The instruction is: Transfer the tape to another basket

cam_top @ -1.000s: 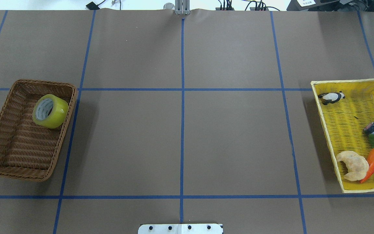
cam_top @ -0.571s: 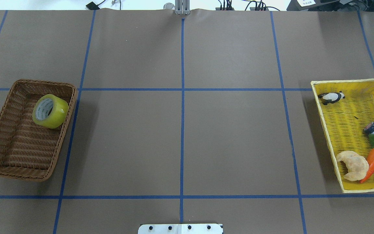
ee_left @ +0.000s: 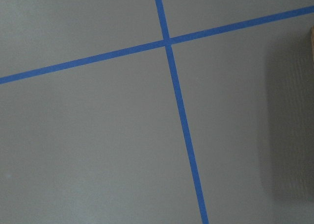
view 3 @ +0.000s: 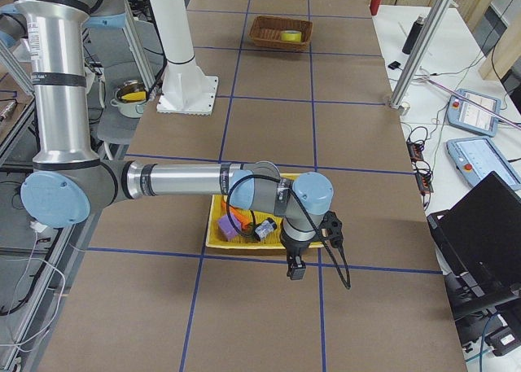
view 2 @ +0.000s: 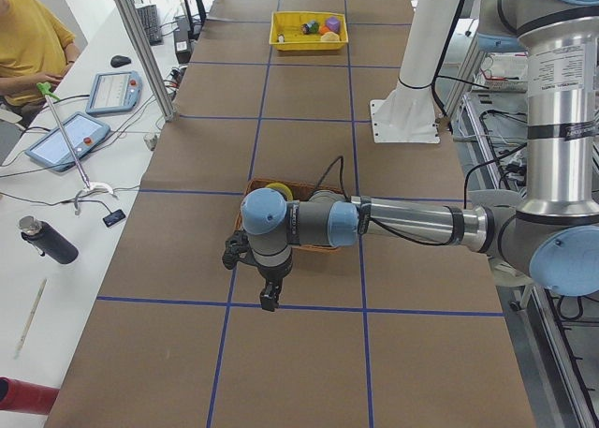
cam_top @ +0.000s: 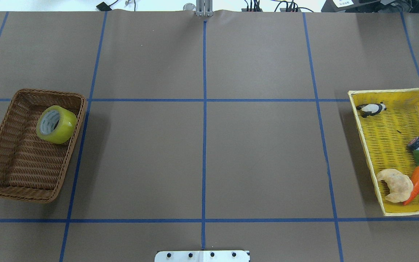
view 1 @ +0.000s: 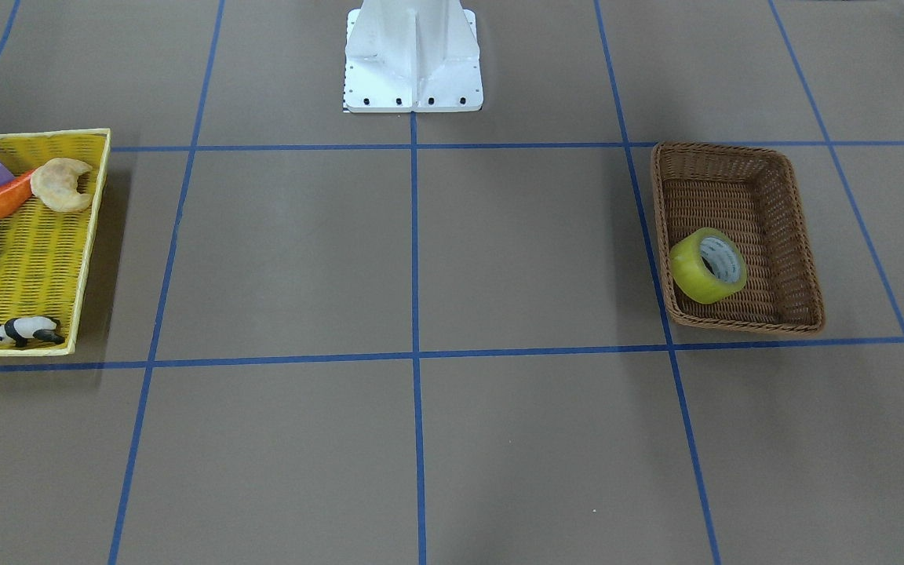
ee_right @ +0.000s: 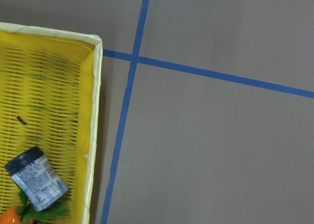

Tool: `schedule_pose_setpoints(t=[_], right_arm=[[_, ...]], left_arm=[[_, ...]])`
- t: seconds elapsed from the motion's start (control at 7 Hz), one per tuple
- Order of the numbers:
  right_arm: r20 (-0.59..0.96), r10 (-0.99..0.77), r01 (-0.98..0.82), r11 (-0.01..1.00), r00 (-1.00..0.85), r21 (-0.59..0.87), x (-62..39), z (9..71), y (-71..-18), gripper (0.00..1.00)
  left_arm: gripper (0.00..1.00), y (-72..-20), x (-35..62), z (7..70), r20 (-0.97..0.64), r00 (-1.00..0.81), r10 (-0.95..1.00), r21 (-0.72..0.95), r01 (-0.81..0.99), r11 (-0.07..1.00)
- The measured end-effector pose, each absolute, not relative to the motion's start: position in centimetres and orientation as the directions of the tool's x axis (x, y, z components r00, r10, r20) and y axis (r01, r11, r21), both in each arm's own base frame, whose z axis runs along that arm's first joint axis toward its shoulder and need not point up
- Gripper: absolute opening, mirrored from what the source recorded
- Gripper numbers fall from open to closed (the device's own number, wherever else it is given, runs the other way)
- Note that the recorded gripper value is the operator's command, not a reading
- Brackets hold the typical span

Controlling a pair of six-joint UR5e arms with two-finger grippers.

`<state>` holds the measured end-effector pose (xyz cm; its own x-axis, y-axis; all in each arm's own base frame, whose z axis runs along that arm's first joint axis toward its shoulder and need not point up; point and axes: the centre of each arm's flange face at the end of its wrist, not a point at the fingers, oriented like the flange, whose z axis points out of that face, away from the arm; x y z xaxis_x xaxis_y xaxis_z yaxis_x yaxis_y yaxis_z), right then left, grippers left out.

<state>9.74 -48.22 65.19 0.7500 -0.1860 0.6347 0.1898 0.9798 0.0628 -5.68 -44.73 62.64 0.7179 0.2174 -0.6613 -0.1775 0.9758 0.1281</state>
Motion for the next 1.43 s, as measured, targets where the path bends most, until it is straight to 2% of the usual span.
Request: schedule_pose_setpoints(t=[1.43], right_arm=[[0.650, -0.158, 0.188, 0.982, 0.743, 0.024, 9.6, 67.2, -46.9, 1.00]], left_arm=[[0.98, -44.6, -5.7, 62.7, -0.661, 0.719, 0.216, 0.125, -0.178, 0.976]])
